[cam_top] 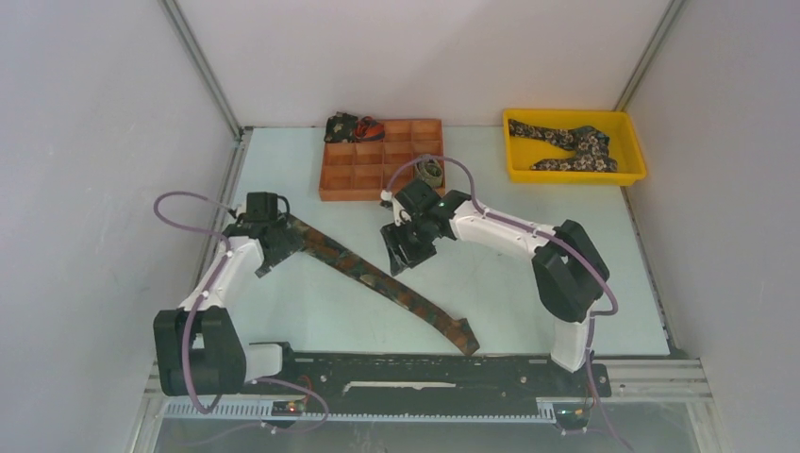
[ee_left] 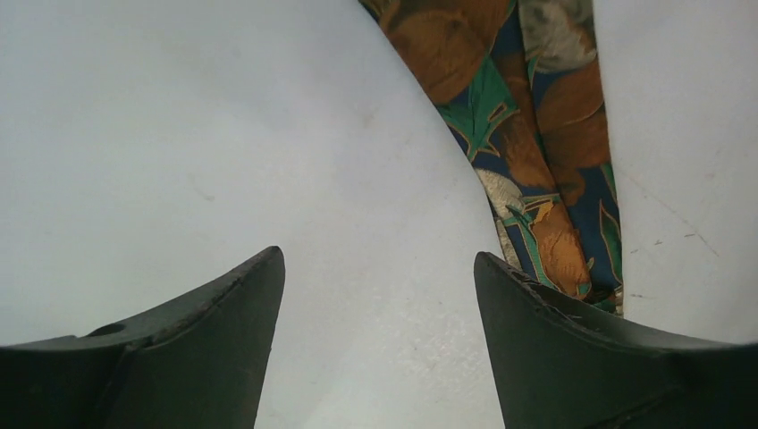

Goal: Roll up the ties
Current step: Flatten out the tie at the center of the board.

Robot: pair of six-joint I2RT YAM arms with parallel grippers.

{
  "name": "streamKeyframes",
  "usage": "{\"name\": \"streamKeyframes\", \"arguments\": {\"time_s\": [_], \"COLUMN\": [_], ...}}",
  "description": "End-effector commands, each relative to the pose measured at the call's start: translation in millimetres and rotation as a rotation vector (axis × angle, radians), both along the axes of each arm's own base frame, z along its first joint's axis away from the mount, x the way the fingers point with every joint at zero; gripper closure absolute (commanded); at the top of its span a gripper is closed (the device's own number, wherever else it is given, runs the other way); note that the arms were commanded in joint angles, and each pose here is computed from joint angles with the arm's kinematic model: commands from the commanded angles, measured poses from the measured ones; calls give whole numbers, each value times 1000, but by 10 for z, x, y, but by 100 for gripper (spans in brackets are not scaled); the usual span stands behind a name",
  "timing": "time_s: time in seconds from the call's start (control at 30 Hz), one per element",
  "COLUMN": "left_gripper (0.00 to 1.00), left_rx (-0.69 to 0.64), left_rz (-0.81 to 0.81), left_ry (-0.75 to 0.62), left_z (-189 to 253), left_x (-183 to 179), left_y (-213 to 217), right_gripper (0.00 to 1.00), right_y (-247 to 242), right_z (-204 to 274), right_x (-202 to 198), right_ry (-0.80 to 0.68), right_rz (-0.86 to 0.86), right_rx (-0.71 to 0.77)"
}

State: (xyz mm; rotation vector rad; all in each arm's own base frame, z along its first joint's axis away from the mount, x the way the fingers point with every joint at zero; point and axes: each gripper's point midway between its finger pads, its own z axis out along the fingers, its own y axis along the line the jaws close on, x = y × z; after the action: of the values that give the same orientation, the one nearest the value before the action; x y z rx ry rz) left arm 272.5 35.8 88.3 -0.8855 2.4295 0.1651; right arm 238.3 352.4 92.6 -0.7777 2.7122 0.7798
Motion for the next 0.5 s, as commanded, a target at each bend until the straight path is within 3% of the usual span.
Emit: {"name": "streamKeyframes", "arguments": {"time_s": [0.0,0.37,0.47], "left_gripper": [17,27,36], "left_rx": [-154,-205,-207], "left_rz": [51,23,-24], "left_ry": [-117,-71,-48], "left_z": [-84,-423,-497], "left_x": [266,485,560], "left_y": [-218,-394,-522], "right_gripper": [46,65,70], "right_y": [-200,-565,-553], "right_z": [-326,-900,-977], "right_x": [-58,-647,-846], "right_ry": [28,196,247], "right_rz": [7,16,52], "right_rx": [-117,-159,-140]}}
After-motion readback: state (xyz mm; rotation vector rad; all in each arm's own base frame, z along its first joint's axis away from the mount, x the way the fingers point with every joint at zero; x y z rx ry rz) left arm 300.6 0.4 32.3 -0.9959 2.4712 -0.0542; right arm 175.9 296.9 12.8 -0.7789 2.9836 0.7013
